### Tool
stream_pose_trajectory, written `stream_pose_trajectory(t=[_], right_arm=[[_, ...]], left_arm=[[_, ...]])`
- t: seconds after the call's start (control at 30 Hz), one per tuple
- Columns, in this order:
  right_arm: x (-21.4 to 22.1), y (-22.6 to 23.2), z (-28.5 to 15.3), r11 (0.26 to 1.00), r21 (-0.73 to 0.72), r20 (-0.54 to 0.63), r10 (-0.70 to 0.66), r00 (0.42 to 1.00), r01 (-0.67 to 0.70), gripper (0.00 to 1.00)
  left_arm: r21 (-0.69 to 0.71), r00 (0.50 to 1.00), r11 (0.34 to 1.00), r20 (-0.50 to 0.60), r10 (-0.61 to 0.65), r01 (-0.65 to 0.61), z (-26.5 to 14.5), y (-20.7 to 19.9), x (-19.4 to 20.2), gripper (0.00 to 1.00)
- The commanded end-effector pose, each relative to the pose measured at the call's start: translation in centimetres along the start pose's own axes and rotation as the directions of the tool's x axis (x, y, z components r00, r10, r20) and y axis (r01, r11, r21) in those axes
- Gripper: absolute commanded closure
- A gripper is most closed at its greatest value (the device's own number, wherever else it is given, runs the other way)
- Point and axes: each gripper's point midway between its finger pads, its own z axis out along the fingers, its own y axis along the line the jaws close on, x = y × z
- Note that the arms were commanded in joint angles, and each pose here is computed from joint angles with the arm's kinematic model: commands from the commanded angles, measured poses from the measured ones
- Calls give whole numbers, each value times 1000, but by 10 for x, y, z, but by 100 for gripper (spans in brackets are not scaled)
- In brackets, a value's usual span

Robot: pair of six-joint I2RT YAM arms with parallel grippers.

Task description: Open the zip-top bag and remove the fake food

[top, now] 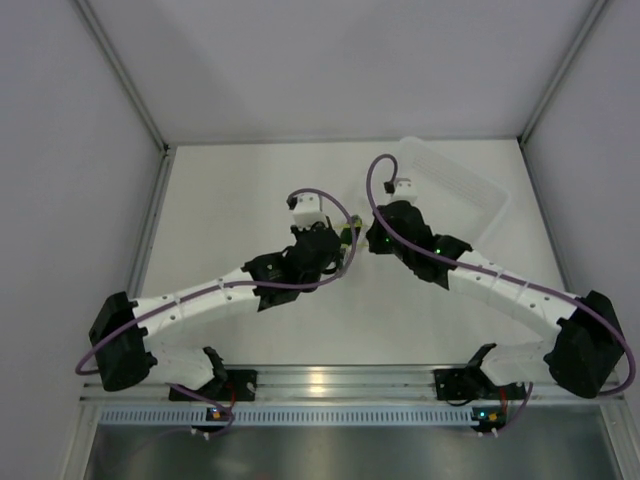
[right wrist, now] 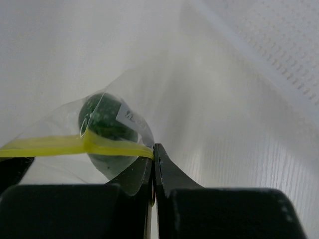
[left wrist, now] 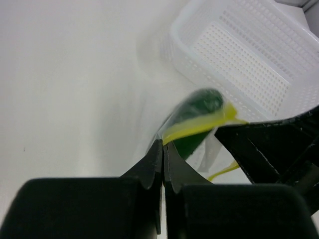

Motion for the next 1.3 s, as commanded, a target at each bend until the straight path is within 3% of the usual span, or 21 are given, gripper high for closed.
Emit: stream_pose_trajectory(t=[0.0, 0.13, 0.37, 0.6, 1.0, 1.27], right_arm=[[18, -42, 4, 998, 60, -27, 11, 1000, -10, 100], [29, -71, 1, 994, 110, -39, 16, 999, -11, 100], [52, -56, 3, 1000, -11, -128, -28, 991, 27, 100], [57, -45, 4, 997, -68, -151, -38, 988, 28, 85], [46, -60, -9, 998, 5, -133, -58, 989, 59, 78], [19, -42, -24, 998, -59, -59, -2, 998, -1, 76]], left_arm=[[-129, 989, 984, 98, -110, 122, 3, 45, -12, 100], [-156, 984, 975, 102, -147, 161, 5, 63, -10, 100], [-69, 987, 985, -23, -158, 156, 18, 34, 17, 100], [-36, 981, 982, -46, -189, 188, 19, 13, 36, 100], [-50, 976, 979, -79, -202, 199, 31, -22, 70, 100], [-30, 974, 979, -96, -204, 202, 35, -35, 71, 100]])
